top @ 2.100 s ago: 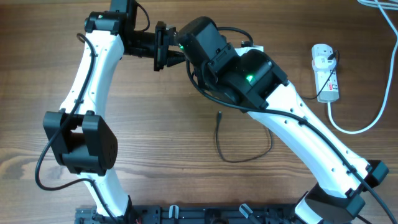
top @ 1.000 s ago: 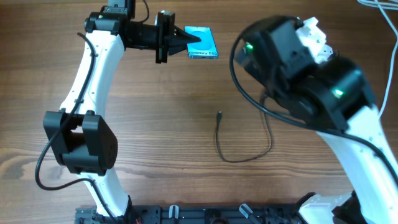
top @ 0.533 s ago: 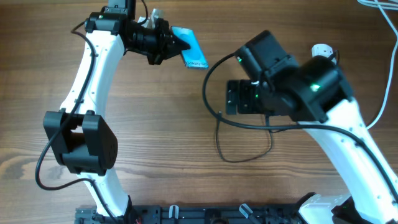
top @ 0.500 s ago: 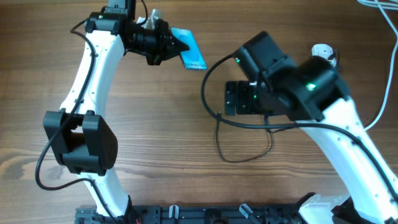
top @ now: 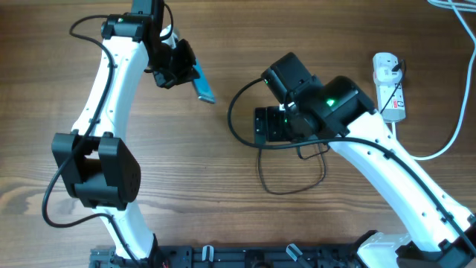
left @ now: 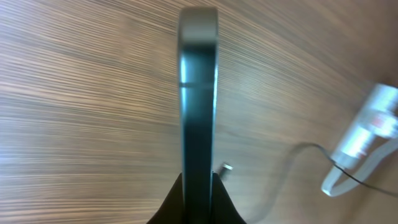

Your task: Plug charger to phone and switch on socket

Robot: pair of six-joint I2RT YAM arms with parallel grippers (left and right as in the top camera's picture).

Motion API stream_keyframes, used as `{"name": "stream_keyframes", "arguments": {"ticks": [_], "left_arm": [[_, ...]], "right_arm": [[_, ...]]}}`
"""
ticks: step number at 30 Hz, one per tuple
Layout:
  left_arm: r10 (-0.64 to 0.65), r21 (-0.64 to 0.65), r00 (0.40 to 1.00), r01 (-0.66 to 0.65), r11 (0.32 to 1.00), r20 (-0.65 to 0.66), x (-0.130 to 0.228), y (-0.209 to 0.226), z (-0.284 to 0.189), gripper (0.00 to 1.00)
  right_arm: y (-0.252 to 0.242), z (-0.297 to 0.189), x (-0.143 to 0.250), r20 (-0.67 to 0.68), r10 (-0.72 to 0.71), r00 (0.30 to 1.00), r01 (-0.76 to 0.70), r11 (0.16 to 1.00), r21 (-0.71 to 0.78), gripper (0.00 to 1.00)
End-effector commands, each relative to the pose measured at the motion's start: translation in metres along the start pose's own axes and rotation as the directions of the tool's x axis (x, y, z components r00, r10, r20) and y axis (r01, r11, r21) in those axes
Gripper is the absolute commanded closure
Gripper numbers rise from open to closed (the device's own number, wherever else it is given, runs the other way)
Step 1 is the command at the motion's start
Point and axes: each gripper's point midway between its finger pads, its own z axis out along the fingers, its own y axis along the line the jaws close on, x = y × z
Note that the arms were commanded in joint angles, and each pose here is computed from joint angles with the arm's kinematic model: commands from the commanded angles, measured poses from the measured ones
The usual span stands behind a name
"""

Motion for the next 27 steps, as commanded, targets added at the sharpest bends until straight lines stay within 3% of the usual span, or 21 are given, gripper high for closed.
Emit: {"name": "stream_keyframes", "arguments": {"ticks": [1,8,15,20,23,27], "left_arm": [[0.029,-0.112,0.996,-0.019,0.994,0.082,-0.010,0.017,-0.010,0.96],[-0.047,-0.179,0.990,0.071,0.981,0.134,-0.016,0.030,-0.013,0.96],[-0.046,-0.182,0.991,0.069,0.981,0.128,-0.015,0.031,-0.013,0.96],[-0.046,-0.190,0.990,0.071,0.979,0.130,-0.015,0.032,-0.013,0.96],[-0.046,-0.189,0.990,0.070,0.979,0.131,-0.015,0.032,-0.013,0.96],[-0.046,-0.188,0.990,0.070,0.980,0.132,-0.016,0.032,-0.013,0.96]], "right_arm": [[-0.003,0.025,0.010,-0.064,0.000,0.998,0.001,1.000,0.020,0.06],[-0.008,0.078,0.021,-0.200,0.070,0.977,-0.045,0.991,0.124,0.24],[-0.008,0.122,0.020,-0.246,0.115,0.962,-0.074,0.983,0.169,0.24],[-0.009,0.148,0.025,-0.276,0.133,0.952,-0.094,0.984,0.149,0.29],[-0.011,0.160,0.028,-0.268,0.163,0.950,-0.125,0.980,0.153,0.49],[-0.011,0.168,0.029,-0.252,0.198,0.947,-0.163,0.975,0.153,0.55]]}}
